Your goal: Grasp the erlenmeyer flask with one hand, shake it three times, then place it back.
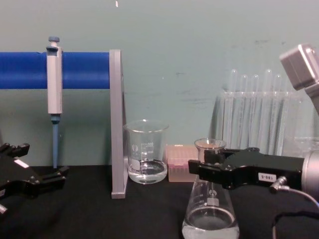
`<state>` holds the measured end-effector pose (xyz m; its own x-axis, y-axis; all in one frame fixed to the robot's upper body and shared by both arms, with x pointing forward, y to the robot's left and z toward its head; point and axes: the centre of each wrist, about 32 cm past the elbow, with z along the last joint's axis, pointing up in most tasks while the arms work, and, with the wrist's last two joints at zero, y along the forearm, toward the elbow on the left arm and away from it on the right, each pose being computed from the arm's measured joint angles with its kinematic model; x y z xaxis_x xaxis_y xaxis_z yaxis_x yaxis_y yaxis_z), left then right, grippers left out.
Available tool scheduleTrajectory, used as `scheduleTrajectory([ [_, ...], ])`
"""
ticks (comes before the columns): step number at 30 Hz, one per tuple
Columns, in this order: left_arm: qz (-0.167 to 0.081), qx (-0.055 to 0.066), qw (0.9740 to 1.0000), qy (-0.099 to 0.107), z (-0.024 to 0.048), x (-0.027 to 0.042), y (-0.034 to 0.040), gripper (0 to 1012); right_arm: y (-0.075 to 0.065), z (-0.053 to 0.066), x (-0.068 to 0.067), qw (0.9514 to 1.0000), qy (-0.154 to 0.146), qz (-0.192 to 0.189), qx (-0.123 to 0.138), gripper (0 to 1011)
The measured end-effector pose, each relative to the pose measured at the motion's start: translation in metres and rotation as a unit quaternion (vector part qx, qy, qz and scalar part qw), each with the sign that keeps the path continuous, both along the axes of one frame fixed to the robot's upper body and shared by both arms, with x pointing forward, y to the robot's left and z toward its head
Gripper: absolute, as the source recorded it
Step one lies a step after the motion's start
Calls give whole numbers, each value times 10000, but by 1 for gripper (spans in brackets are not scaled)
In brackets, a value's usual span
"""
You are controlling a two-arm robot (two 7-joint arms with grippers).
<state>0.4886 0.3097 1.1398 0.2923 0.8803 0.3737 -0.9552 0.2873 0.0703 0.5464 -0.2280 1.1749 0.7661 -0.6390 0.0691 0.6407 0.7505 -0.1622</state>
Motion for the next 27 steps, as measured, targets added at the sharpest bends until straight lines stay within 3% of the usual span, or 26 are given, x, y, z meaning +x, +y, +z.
scheduleTrajectory([
  [27, 0, 0, 10000, 0, 0, 0, 0, 1001, 8, -20, 2, 9999, 60, -22, -85, 451],
])
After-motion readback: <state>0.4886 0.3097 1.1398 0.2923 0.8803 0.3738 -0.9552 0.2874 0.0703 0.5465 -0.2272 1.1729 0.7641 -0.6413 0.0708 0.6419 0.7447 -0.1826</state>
